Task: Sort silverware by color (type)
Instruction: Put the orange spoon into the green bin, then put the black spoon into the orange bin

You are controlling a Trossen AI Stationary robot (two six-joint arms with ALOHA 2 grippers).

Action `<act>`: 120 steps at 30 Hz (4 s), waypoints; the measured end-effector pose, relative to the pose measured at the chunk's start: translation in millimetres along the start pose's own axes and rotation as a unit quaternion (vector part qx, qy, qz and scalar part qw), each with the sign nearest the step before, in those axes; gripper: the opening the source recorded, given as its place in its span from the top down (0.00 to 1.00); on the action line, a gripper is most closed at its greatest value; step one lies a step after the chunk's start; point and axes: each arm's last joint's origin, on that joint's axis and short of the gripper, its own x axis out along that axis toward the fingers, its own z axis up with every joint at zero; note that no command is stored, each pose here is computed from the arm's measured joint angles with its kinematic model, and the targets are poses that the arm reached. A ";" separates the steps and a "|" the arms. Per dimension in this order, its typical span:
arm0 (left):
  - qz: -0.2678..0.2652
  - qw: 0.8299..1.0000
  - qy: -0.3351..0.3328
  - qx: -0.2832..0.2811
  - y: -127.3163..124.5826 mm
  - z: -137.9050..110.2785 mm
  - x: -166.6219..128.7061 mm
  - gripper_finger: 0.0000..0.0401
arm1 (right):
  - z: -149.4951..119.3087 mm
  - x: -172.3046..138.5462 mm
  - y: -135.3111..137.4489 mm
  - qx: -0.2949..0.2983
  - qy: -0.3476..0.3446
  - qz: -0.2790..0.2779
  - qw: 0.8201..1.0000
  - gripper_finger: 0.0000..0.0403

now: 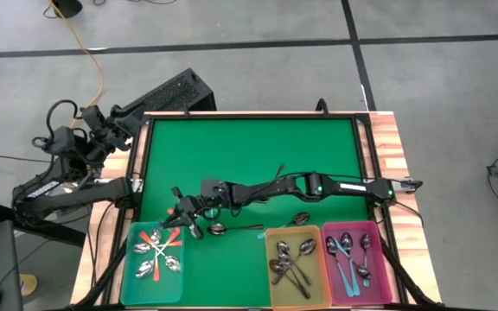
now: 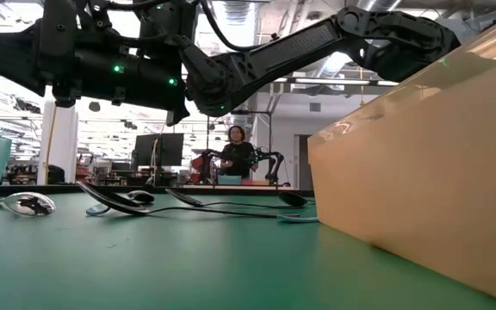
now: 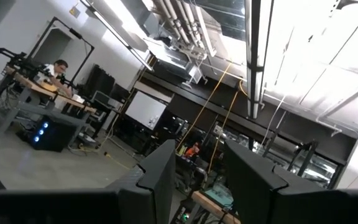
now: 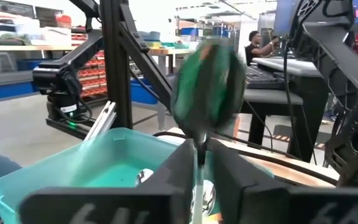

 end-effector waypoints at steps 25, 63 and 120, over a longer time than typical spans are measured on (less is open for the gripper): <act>-0.052 0.998 0.025 0.023 -3.1 -1.3 -0.2 0.70 | 157.2 -51.2 -28.8 -0.104 0.163 -0.203 0.960 0.64; -0.056 0.988 0.094 0.113 1.8 -13.7 -1.4 0.70 | 184.2 -172.7 -7.4 0.152 0.570 -0.336 0.734 0.67; -0.096 0.976 0.164 0.107 2.9 -23.7 -3.5 0.70 | 122.8 -245.6 93.4 0.077 0.354 -0.338 0.869 0.67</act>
